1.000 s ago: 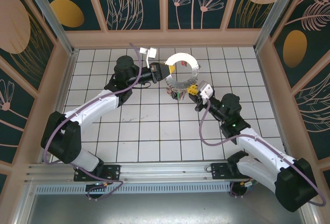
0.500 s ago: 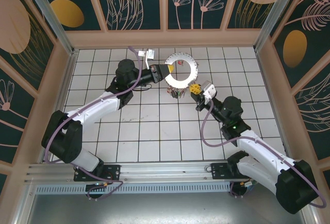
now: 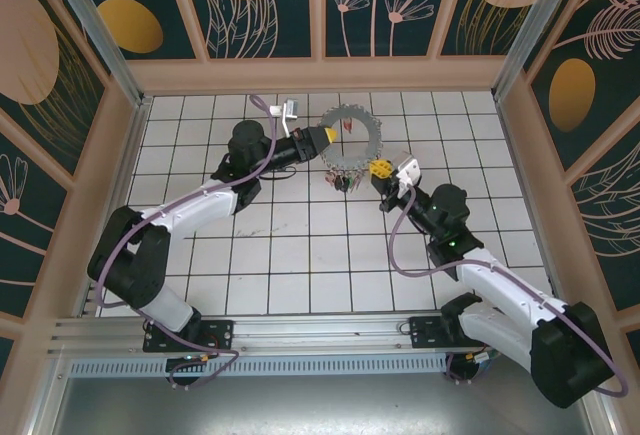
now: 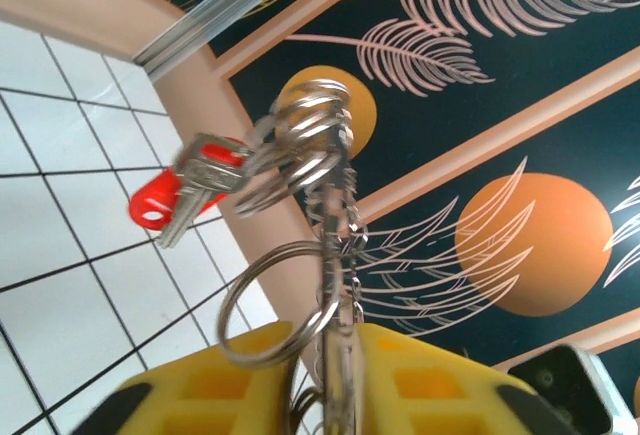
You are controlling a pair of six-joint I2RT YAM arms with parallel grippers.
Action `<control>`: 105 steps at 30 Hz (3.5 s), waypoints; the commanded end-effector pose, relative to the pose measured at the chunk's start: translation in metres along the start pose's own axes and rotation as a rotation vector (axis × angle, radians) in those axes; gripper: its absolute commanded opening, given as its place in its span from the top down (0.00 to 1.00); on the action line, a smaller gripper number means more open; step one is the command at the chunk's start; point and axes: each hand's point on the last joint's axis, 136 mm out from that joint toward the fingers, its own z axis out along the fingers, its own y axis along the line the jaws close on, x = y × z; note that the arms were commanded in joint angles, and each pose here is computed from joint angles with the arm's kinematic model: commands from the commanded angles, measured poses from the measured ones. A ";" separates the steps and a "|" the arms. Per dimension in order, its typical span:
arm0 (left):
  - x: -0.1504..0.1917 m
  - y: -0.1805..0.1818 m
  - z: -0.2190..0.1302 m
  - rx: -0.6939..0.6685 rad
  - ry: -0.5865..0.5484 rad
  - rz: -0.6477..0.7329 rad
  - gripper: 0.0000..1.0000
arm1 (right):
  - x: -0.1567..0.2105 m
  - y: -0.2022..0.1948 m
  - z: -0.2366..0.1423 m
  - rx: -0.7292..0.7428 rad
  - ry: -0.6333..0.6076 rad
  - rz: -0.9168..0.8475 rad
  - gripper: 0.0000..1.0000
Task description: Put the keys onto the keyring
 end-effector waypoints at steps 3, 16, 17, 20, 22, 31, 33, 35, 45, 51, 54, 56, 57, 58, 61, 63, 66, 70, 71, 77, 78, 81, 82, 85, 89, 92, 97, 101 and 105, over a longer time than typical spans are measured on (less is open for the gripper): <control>0.008 0.025 0.003 -0.054 0.006 -0.053 0.65 | -0.014 0.002 0.006 -0.074 0.003 0.023 1.00; 0.052 0.105 -0.010 -0.228 0.022 -0.190 0.47 | 0.025 -0.009 0.016 -0.084 0.181 0.073 1.00; 0.054 0.108 -0.012 -0.231 0.018 -0.197 0.46 | 0.029 -0.010 0.016 -0.088 0.195 0.078 1.00; 0.066 0.125 -0.014 -0.258 0.028 -0.226 0.44 | 0.040 -0.013 0.017 -0.087 0.229 0.085 1.00; 0.069 0.130 -0.017 -0.277 0.024 -0.227 0.43 | 0.046 -0.014 0.017 -0.084 0.245 0.084 1.00; 0.052 0.129 -0.041 -0.386 -0.076 -0.115 0.38 | 0.061 -0.008 0.015 -0.139 0.341 -0.034 1.00; 0.042 0.121 -0.048 -0.402 -0.116 -0.059 0.38 | 0.063 0.000 0.014 -0.165 0.355 -0.109 1.00; 0.032 0.110 -0.054 -0.400 -0.153 0.006 0.38 | 0.065 0.009 0.012 -0.184 0.361 -0.160 1.00; 0.019 0.049 -0.047 -0.214 -0.120 0.308 0.43 | 0.077 0.035 0.006 -0.234 0.385 -0.338 1.00; 0.039 0.025 -0.039 -0.051 -0.011 0.450 0.50 | 0.073 0.053 0.001 -0.314 0.341 -0.309 1.00; 0.055 0.017 -0.040 0.018 0.072 0.571 0.59 | 0.067 0.062 -0.006 -0.428 0.300 -0.220 1.00; 0.065 0.017 -0.041 0.037 0.130 0.652 0.60 | 0.061 0.064 -0.008 -0.477 0.285 -0.149 1.00; 0.071 0.018 -0.042 0.046 0.163 0.696 0.61 | 0.059 0.064 -0.008 -0.490 0.279 -0.122 1.00; 0.074 0.020 -0.043 0.049 0.187 0.733 0.61 | 0.058 0.064 -0.007 -0.499 0.271 -0.106 1.00; 0.076 0.023 -0.044 0.038 0.199 0.825 0.60 | 0.057 0.068 -0.004 -0.532 0.250 -0.087 1.00; 0.078 0.024 -0.044 0.047 0.210 0.863 0.58 | 0.060 0.069 -0.001 -0.537 0.262 -0.074 1.00; 0.083 0.025 -0.043 0.065 0.246 0.890 0.58 | 0.062 0.069 0.000 -0.544 0.273 -0.072 1.00; 0.110 0.029 -0.045 0.157 0.375 0.995 0.67 | 0.066 0.068 0.002 -0.545 0.286 -0.097 1.00; 0.116 0.030 -0.045 0.173 0.409 1.011 0.67 | 0.067 0.066 0.004 -0.539 0.294 -0.103 1.00; 0.133 0.039 -0.034 0.201 0.525 1.051 0.67 | 0.066 0.069 0.007 -0.565 0.300 -0.164 1.00; 0.134 0.041 -0.032 0.200 0.532 1.060 0.67 | 0.066 0.070 0.008 -0.568 0.296 -0.178 1.00; 0.139 0.044 -0.027 0.202 0.544 1.084 0.66 | 0.063 0.072 0.008 -0.579 0.284 -0.196 1.00; 0.139 0.046 -0.026 0.199 0.548 1.088 0.66 | 0.063 0.072 0.008 -0.582 0.281 -0.205 1.00; 0.138 0.051 -0.024 0.181 0.554 1.112 0.65 | 0.061 0.074 0.007 -0.594 0.275 -0.223 1.00; 0.135 0.052 -0.021 0.175 0.542 1.130 0.65 | 0.060 0.077 0.005 -0.617 0.271 -0.238 1.00; 0.134 0.052 -0.019 0.179 0.535 1.135 0.66 | 0.059 0.078 0.005 -0.626 0.268 -0.246 1.00; 0.134 0.051 -0.015 0.189 0.521 1.137 0.66 | 0.060 0.080 0.006 -0.647 0.271 -0.245 1.00; 0.136 0.053 -0.015 0.190 0.527 1.129 0.68 | 0.061 0.080 0.006 -0.651 0.273 -0.248 1.00; 0.129 0.044 -0.011 0.208 0.510 1.142 0.74 | 0.065 0.080 0.006 -0.652 0.280 -0.251 1.00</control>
